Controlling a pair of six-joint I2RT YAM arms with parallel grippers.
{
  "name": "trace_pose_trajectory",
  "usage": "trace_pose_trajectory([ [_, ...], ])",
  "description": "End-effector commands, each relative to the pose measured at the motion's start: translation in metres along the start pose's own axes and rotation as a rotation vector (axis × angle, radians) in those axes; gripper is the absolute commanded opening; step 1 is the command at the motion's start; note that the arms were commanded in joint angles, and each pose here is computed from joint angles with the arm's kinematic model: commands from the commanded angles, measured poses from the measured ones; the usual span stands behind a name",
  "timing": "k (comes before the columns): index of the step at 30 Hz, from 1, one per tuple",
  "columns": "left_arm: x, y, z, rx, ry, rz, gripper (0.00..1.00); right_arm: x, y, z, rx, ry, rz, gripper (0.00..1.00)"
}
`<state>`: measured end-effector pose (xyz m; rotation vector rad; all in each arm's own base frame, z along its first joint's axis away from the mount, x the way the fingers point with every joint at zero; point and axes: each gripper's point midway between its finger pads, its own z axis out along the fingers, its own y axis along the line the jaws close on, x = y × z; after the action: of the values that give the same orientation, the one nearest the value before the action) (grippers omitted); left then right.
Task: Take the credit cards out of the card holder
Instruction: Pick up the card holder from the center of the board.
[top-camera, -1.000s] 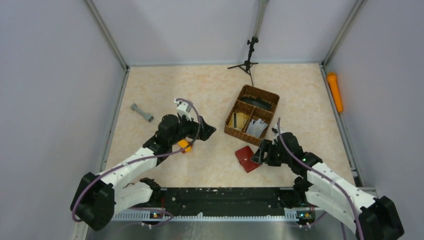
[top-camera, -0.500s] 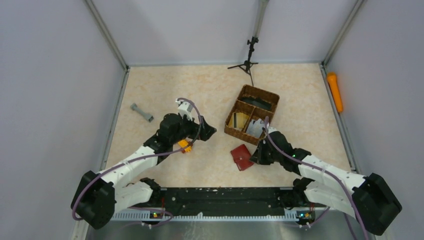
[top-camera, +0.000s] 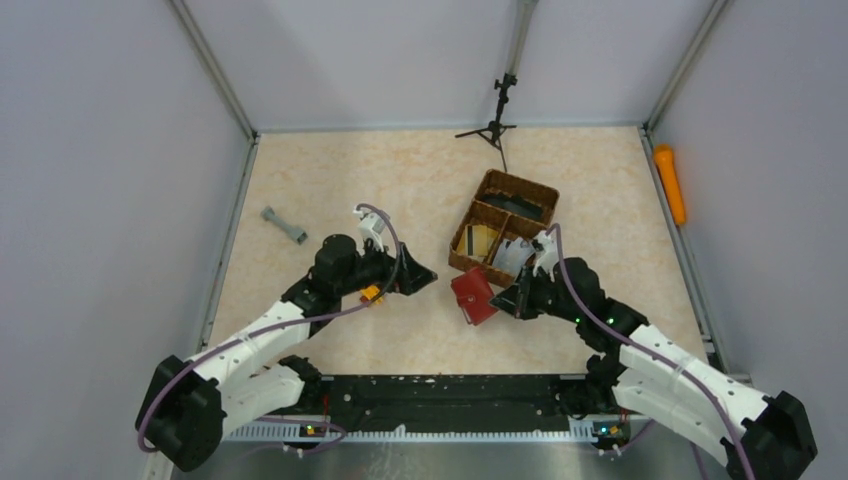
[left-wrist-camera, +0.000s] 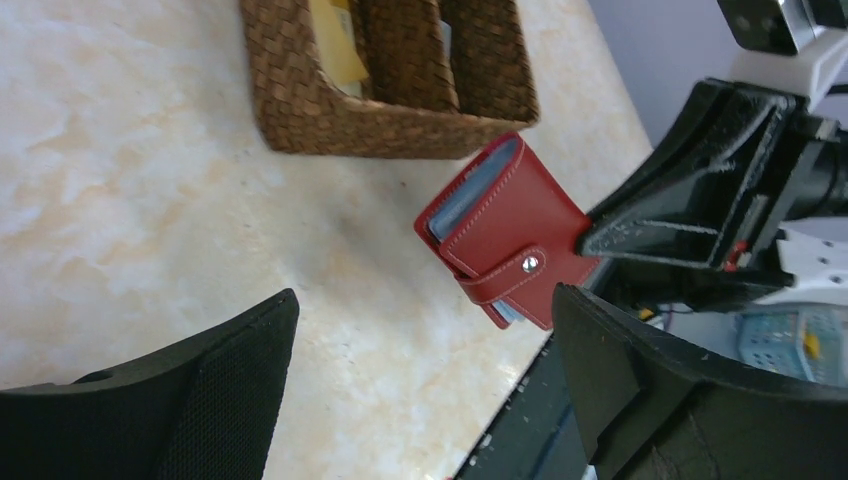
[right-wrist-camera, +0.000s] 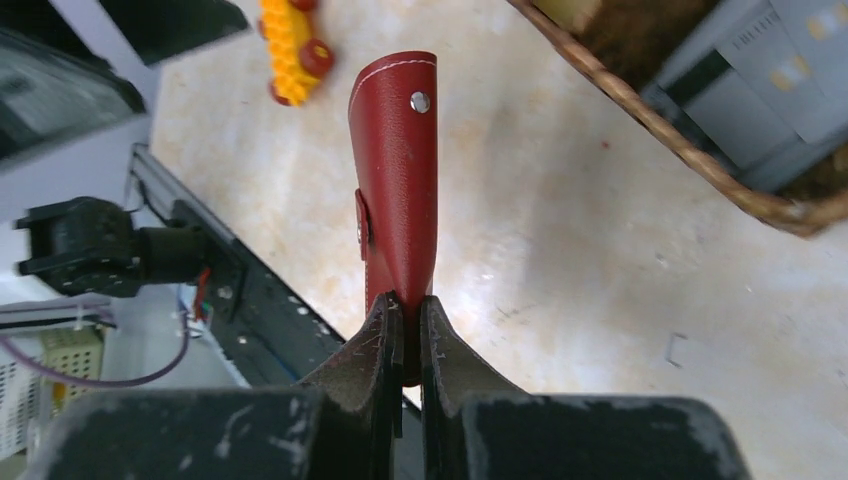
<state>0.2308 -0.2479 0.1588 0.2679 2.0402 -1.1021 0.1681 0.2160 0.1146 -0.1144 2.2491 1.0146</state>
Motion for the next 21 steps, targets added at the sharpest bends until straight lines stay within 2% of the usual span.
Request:
trace_pose_trajectory([
  [1, -0.003, -0.044, -0.02, 0.195, -0.024, -0.054, 0.99, -0.049, 0.07, -0.02, -0.233, -0.124, -0.083, 0.0],
  [8, -0.012, -0.067, -0.037, 0.275, -0.062, -0.107, 0.99, -0.073, 0.12, -0.044, -0.46, -0.219, -0.081, 0.0],
  [16, -0.017, -0.091, -0.036, 0.392, -0.004, -0.155, 0.97, -0.068, 0.15, -0.052, -0.629, -0.16, -0.078, 0.0],
  [18, -0.019, -0.091, -0.034, 0.386, -0.004, -0.172, 0.93, -0.068, 0.151, -0.053, -0.648, -0.162, -0.075, 0.0],
  [21, -0.023, -0.096, -0.034, 0.415, -0.016, -0.185, 0.73, -0.064, 0.151, -0.052, -0.653, -0.153, -0.079, 0.0],
])
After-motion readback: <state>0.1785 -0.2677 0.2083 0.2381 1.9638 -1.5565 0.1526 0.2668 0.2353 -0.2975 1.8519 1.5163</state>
